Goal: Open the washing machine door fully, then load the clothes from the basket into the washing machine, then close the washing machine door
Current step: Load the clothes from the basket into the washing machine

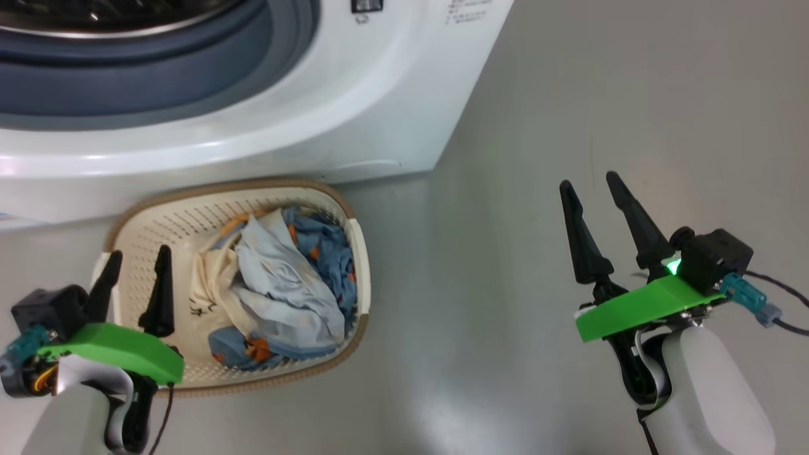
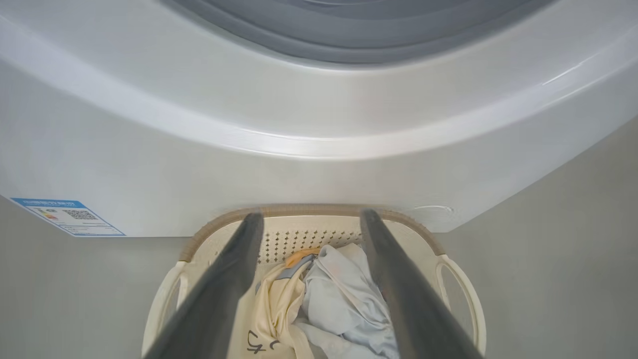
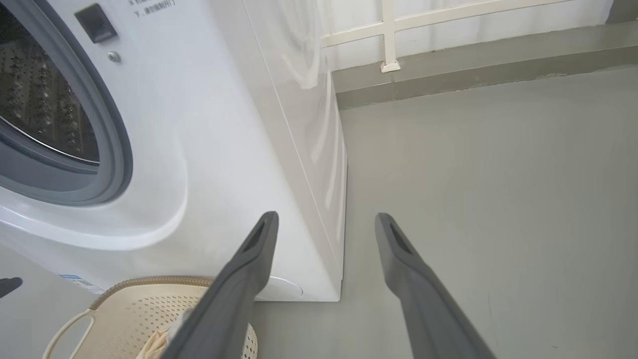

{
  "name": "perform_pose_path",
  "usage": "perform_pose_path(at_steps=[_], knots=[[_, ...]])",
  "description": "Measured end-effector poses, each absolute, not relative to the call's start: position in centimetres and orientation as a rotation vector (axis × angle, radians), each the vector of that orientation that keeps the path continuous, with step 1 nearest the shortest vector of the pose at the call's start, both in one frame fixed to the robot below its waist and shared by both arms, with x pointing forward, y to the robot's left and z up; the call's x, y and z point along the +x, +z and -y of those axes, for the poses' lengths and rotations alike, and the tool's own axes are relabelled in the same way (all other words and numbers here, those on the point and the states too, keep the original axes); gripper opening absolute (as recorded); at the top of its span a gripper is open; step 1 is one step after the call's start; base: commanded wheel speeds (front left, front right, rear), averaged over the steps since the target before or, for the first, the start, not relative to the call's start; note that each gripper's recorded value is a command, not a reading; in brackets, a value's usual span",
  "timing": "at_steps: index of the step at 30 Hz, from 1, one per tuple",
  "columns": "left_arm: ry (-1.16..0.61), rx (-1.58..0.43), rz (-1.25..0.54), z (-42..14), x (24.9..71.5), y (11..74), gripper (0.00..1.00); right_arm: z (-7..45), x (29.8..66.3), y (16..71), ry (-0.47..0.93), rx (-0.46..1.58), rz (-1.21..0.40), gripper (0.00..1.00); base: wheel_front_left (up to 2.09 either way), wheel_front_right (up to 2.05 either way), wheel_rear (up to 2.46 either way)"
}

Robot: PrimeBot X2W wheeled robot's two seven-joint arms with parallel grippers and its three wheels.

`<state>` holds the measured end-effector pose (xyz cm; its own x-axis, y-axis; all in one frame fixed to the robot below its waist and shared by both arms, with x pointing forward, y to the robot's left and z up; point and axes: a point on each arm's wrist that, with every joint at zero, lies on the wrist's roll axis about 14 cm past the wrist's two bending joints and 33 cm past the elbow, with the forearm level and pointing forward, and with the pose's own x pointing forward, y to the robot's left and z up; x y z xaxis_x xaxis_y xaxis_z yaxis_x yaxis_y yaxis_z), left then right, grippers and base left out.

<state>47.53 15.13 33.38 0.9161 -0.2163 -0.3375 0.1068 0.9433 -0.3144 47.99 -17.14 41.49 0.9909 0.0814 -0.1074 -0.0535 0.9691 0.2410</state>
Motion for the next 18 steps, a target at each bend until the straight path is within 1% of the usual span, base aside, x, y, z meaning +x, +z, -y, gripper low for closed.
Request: perform_pose_path(at_steps=[9,18], knots=[[-0.232,-0.263,-0.565,-13.0,47.9,26.5,1.00,17.8,49.4,38.9,0.054,0.222,-0.154,1.00,0.00,0.00,0.00],[-0.240,-0.331,-0.759,-10.4,48.1,20.3,1.00,18.5,50.0,36.5,0.039,0.221,-0.190,1.00,0.00,0.00,0.00]])
